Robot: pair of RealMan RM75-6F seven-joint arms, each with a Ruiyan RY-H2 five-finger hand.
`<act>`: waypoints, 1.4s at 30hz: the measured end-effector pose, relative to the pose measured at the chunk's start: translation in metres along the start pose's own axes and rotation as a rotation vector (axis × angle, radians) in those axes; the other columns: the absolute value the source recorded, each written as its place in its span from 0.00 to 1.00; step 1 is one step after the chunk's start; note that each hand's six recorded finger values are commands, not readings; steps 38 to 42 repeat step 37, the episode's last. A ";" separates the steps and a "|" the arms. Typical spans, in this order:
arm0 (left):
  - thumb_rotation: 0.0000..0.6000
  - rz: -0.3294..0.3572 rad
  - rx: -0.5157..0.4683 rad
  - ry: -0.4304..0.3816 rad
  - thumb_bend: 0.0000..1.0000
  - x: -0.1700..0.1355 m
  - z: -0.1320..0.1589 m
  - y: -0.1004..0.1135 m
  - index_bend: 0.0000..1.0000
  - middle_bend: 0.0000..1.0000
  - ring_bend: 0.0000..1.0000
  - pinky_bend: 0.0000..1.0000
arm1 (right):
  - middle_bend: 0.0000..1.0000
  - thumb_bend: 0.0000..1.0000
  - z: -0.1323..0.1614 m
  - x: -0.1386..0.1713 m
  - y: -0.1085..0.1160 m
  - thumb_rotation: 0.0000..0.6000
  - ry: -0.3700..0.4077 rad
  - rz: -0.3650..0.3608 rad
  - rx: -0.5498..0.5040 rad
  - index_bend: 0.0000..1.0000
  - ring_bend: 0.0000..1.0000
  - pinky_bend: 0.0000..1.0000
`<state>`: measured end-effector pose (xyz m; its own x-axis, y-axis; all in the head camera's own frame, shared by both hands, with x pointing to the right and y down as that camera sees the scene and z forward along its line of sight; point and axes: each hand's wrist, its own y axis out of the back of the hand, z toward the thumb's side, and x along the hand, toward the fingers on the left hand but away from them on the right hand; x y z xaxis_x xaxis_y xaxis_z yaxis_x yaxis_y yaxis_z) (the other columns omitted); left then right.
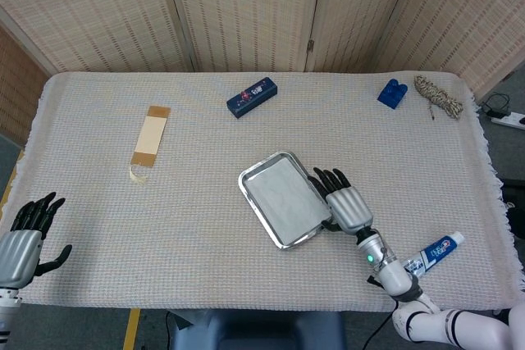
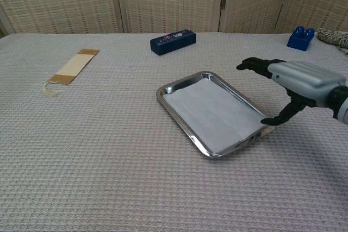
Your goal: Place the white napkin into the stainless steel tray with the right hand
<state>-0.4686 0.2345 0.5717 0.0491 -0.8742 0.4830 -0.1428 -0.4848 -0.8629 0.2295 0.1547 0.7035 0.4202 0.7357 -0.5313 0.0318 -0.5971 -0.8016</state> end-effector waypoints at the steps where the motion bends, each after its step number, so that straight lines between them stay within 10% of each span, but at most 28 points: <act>1: 1.00 0.001 -0.002 0.000 0.39 0.000 0.000 0.000 0.00 0.00 0.00 0.00 | 0.00 0.25 0.000 0.000 0.002 1.00 0.000 -0.004 -0.005 0.00 0.00 0.00; 14: 1.00 0.008 -0.004 -0.008 0.39 -0.001 0.002 0.001 0.00 0.00 0.00 0.00 | 0.02 0.25 0.002 0.033 0.052 1.00 0.061 -0.210 -0.103 0.00 0.01 0.00; 23: 1.00 0.022 0.013 -0.038 0.39 -0.004 0.009 0.001 0.00 0.00 0.00 0.00 | 0.00 0.25 -0.041 0.127 0.065 1.00 -0.037 -0.440 0.016 0.00 0.00 0.00; 31: 1.00 0.036 0.057 -0.085 0.39 -0.009 0.024 -0.001 0.00 0.00 0.00 0.00 | 0.00 0.25 -0.075 0.185 0.064 1.00 -0.289 -0.319 0.161 0.00 0.00 0.00; 42: 1.00 0.050 0.069 -0.101 0.39 -0.013 0.030 -0.003 0.00 0.00 0.00 0.00 | 0.00 0.25 -0.080 0.199 0.062 1.00 -0.329 -0.225 0.115 0.00 0.00 0.00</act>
